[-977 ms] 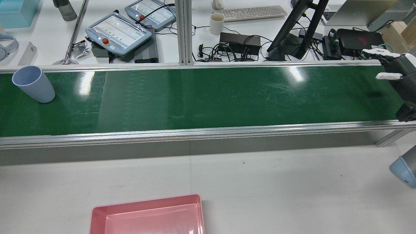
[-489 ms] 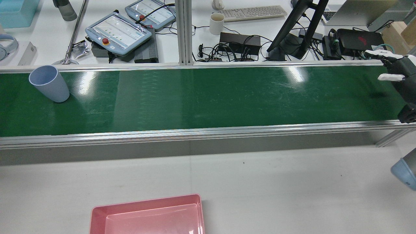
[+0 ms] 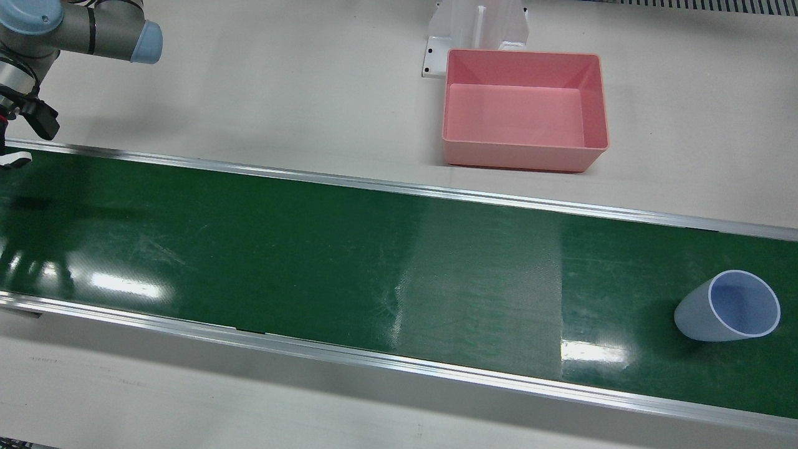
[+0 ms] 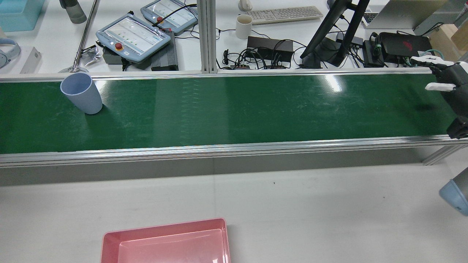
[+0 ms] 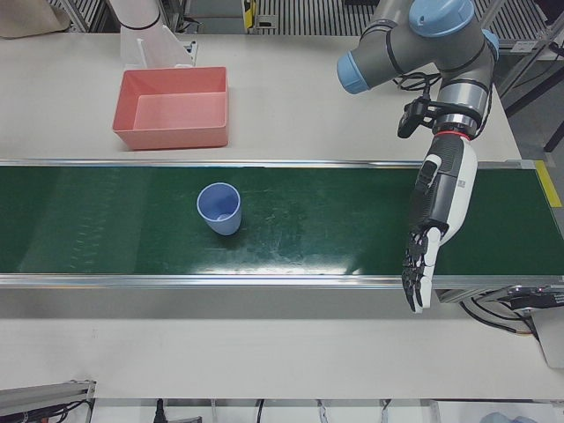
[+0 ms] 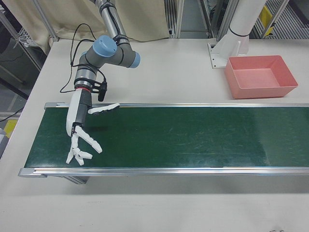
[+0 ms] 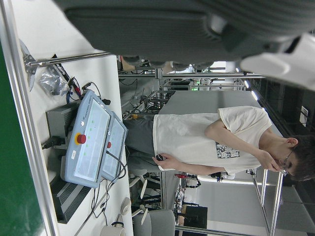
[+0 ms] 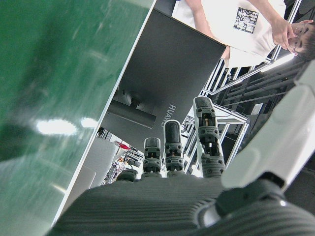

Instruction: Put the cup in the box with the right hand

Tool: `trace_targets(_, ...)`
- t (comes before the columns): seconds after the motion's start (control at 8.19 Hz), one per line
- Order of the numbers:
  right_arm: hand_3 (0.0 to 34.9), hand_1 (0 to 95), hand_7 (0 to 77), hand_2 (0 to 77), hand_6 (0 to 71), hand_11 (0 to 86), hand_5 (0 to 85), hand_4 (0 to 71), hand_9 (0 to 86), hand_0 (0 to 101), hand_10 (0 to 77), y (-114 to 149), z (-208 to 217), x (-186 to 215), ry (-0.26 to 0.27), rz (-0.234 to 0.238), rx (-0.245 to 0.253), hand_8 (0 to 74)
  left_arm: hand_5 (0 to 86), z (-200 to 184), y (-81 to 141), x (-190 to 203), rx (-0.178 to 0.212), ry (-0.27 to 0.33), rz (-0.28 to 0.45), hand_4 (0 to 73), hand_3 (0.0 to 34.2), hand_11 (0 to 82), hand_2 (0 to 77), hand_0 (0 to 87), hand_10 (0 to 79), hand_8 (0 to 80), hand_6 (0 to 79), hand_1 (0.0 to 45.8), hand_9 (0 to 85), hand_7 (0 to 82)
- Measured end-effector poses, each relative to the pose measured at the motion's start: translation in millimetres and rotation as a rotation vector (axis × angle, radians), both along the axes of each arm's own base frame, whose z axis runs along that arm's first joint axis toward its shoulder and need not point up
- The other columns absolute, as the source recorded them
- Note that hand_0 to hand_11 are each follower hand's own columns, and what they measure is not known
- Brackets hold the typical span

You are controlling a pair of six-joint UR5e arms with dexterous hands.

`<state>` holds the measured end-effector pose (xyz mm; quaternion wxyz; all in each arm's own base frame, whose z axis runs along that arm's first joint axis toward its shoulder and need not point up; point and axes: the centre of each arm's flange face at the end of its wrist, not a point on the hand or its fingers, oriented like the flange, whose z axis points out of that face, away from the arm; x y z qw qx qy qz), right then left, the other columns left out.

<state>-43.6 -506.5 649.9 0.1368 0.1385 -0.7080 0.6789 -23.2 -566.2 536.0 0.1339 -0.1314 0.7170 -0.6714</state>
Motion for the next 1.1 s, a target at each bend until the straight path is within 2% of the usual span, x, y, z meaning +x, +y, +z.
trace_targets(0.24,0.0,0.5,40.4,1.1,8.2,1.6,1.6,25.6,17.5,42,1.1,0.3,-0.6,-0.3,-0.001,-0.001,0.001,9.3,0.0,0.1,0.1,0.0,0.000,0.000,0.000,0.0,0.0,0.0,0.5,0.0,0.0,0.0,0.0,0.5,0.0,0.0)
trace_targets(0.73,0.0,0.5,40.4,1.1,8.7,1.6,2.7,23.5,17.5,42,1.1,0.1,-7.3,-2.5,0.000,-0.004,0.013,9.3,0.0,0.3,0.2,0.0,0.000,0.000,0.000,0.0,0.0,0.0,0.5,0.0,0.0,0.0,0.0,0.5,0.0,0.0)
trace_targets(1.1,0.0,0.5,41.5,1.1,8.2,1.6,2.7,25.6,18.5,43,1.1,0.1,-8.7,-4.5,0.004,-0.006,0.016,9.3,0.0,0.4,0.2,-0.1,-0.001,0.000,0.000,0.0,0.0,0.0,0.5,0.0,0.0,0.0,0.0,0.5,0.0,0.0)
